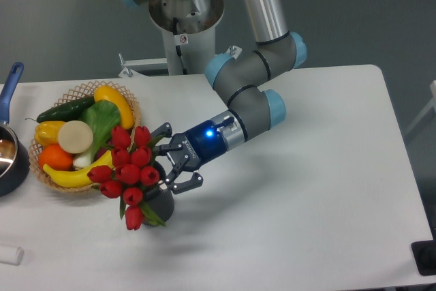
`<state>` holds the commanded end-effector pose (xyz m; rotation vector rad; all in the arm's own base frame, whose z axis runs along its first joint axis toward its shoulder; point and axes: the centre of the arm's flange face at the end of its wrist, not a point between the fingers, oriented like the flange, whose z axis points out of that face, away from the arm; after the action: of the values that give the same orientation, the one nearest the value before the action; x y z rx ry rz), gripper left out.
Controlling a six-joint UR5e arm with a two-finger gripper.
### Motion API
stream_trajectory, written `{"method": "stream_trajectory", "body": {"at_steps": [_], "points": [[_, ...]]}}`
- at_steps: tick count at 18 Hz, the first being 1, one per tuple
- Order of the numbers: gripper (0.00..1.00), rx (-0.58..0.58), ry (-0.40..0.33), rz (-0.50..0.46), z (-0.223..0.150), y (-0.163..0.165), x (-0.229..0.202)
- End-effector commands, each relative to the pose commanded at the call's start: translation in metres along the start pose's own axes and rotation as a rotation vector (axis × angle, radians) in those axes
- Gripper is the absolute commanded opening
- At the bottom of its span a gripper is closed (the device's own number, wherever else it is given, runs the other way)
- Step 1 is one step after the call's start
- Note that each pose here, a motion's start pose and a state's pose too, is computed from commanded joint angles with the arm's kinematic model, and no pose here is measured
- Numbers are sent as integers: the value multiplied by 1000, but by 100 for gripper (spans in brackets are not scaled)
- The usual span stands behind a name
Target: Insert the flowers into the vase
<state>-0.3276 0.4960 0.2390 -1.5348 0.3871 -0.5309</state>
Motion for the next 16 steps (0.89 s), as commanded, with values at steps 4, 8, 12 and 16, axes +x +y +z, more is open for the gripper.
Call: {"method": "stream_trajectory", "body": {"at_steps": [4,8,12,16], "points": [[100,-145,-44,75,-14,-26,2],[100,-257,-115,185,-36,-83,7],[100,-495,-202,274,-47,-120,24],[100,-746,-412,277,-108,-155,11]]}}
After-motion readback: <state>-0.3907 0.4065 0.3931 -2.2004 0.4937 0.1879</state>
